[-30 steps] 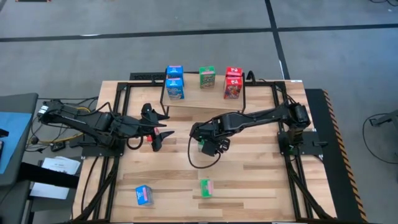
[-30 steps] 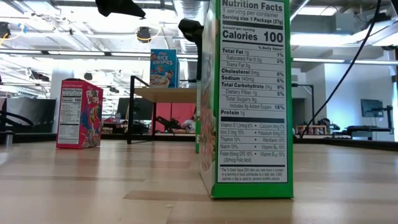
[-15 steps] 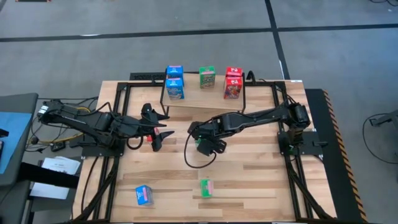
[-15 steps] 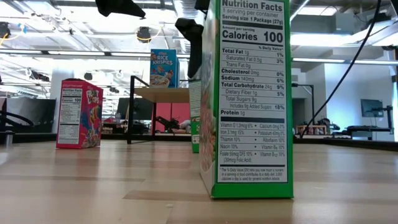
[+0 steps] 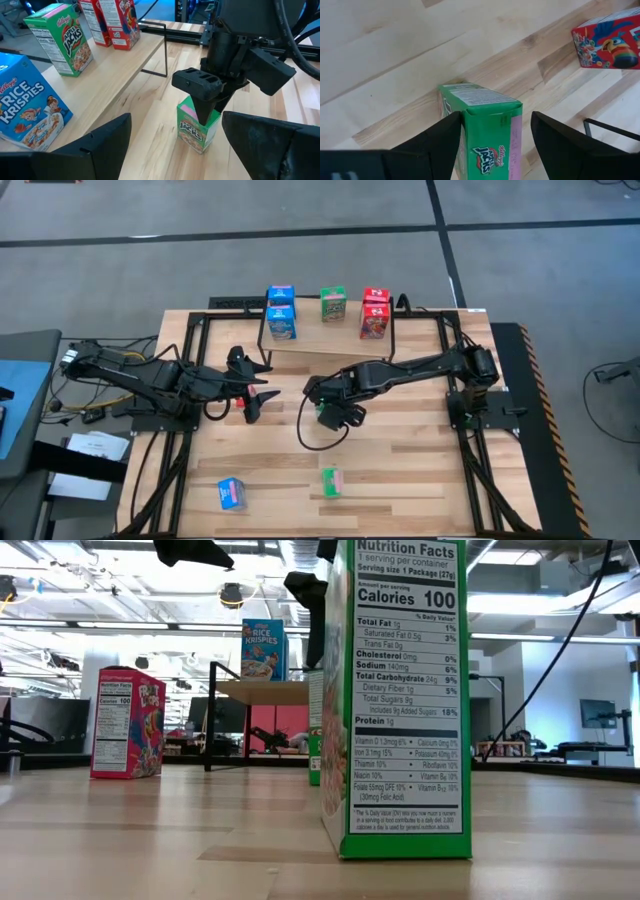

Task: Stack cereal on shelf
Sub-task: Put the top green cereal box on the shelf aligned with the other green cereal box

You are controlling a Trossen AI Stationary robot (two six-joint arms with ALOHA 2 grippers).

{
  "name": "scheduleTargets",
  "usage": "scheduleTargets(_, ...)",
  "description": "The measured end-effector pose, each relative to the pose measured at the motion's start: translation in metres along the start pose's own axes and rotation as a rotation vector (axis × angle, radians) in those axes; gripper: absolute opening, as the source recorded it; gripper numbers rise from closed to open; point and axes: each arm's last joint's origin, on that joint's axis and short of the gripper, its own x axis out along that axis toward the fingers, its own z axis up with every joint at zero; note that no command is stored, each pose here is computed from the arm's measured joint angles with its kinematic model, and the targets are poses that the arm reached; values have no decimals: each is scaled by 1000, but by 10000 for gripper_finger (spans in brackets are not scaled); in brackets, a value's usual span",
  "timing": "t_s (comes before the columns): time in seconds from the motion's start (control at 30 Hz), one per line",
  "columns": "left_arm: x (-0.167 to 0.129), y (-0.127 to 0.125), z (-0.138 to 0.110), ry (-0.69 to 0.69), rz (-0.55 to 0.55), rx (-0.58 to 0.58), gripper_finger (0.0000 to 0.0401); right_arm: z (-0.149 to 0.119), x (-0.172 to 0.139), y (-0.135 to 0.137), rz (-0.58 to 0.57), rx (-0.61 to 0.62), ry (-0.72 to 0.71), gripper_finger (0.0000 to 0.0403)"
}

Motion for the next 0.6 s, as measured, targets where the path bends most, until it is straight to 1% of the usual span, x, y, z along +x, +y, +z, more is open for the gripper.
scheduleTargets(0.07,0,0,0,0,0,0,303,0,0,0,9,14,-13,265)
scheduleTargets(0.13,0,0,0,0,0,0,303,1,9,0,28,29,-28,265)
scheduleTargets(0.2,0,0,0,0,0,0,303,0,15,3,54,30,-10,265)
scheduleTargets(0.37,0,0,0,0,0,0,303,0,26,2,42,33,12,266)
scheduleTargets(0.43,0,0,0,3,0,2,303,-1,25,4,60,31,28,266)
scheduleTargets(0.6,0,0,-1,7,2,5,303,0,27,4,41,36,45,258)
